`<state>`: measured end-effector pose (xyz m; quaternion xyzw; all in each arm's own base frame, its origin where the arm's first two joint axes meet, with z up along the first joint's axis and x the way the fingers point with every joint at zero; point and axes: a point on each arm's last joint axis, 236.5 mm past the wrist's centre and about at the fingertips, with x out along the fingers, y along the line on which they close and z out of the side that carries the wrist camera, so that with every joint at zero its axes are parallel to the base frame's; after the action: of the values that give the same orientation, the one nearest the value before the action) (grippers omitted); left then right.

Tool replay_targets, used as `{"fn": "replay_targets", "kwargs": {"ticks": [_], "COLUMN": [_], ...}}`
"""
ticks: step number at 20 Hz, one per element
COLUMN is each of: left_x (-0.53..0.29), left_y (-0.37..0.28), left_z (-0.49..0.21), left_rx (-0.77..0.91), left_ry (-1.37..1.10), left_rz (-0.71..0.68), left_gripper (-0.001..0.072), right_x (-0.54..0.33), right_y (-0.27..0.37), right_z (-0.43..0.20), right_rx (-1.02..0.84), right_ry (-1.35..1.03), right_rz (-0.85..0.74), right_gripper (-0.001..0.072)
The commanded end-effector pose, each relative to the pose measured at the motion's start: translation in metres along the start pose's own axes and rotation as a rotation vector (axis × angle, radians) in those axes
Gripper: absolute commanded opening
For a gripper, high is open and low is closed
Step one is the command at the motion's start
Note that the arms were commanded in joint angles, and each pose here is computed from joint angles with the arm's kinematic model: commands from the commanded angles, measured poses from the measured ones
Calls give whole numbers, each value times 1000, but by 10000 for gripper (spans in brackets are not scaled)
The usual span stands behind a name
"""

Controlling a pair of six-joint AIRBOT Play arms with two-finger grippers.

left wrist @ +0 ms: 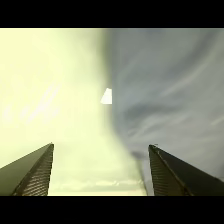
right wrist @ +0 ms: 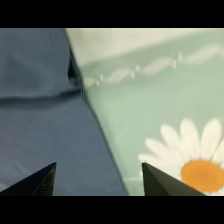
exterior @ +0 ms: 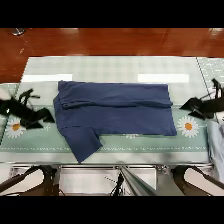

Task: Fold the shirts.

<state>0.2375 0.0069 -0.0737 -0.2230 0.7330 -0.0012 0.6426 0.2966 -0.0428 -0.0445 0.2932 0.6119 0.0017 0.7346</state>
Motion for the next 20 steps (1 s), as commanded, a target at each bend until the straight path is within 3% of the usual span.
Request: {"fn": "replay_targets", "kwargs": {"ticks": [1, 10, 12, 13, 14, 15, 18, 20], "left_x": [18, 64, 74, 74, 72, 69, 55, 51], "left_y": [-11, -79, -87, -88, -88, -87, -87, -88], "left_z": [-31, -44, -53, -53, -53, -50, -40, -36], "left_rx": [-157, -171, -115, -88, -55, -42, -50, -52], "left_ry": [-82, -191, -165, -169, -176, -186, -209, -221], "left_rz": [-214, -532, -509, -504, -504, -510, -534, -542], "left_gripper": [702, 701, 698, 625, 164, 21, 21, 21], "right_x": [14, 13, 6, 0, -6, -10, -5, 6], "right_y": [14, 51, 43, 32, 17, -1, -45, -49], "right_z": [-24, -26, -20, -16, -16, -22, -66, -94], "right_rx": [119, 197, 185, 171, 174, 208, 264, 308], "right_ry": [-150, -161, -177, -186, -181, -158, -1, 83], "right_rz": [131, 315, 290, 251, 207, 161, 1, -17], "right_gripper": [620, 621, 620, 620, 620, 621, 620, 621]}}
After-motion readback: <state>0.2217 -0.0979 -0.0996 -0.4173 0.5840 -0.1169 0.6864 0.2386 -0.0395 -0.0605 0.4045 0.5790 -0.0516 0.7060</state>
